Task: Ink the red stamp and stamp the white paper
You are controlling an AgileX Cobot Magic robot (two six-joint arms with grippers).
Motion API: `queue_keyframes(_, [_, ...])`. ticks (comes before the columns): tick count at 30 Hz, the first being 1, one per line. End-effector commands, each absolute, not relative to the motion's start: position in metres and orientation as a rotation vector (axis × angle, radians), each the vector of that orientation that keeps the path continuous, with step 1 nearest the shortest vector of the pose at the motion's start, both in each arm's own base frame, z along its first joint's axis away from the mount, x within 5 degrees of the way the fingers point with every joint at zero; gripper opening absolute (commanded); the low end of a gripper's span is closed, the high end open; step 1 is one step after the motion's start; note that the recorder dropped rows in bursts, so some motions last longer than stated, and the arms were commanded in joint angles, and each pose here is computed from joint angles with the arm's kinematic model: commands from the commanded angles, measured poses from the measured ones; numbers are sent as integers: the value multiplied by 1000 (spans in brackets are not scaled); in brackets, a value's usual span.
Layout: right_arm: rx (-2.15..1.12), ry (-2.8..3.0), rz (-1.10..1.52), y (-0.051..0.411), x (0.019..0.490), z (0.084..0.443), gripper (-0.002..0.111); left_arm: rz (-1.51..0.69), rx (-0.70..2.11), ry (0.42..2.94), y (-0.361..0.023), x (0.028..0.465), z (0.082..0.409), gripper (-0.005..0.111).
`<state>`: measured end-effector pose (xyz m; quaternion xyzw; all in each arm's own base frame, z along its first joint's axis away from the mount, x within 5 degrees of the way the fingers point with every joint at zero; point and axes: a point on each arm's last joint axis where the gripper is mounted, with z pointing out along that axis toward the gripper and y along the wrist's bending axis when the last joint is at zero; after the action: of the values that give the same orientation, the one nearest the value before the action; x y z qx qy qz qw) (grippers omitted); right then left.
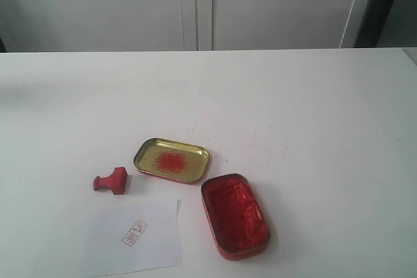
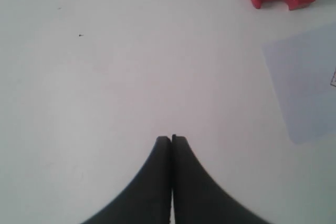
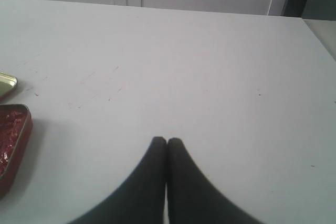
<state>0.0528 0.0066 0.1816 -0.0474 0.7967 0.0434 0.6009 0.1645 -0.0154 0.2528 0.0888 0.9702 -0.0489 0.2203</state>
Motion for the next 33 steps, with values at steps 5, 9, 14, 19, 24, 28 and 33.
queue_keyframes(5, [-105,1831,96,6,53,182,0,-159,248,2615,-16,120,263,0])
queue_keyframes(9, [-105,1831,96,6,53,182,0,-148,252,2565,-16,112,270,0])
queue_keyframes(14, [-105,1831,96,6,53,182,0,-147,252,2554,-16,110,271,0])
queue_keyframes(19, [-105,1831,96,6,53,182,0,-147,252,2554,-16,110,271,0])
queue_keyframes(24, [-105,1831,96,6,53,182,0,-144,252,2555,-16,110,271,0])
queue_keyframes(28, [-105,1831,96,6,53,182,0,-141,253,2555,-15,110,271,0])
queue_keyframes(33, [-105,1831,96,6,53,182,0,-141,253,2555,-15,110,271,0])
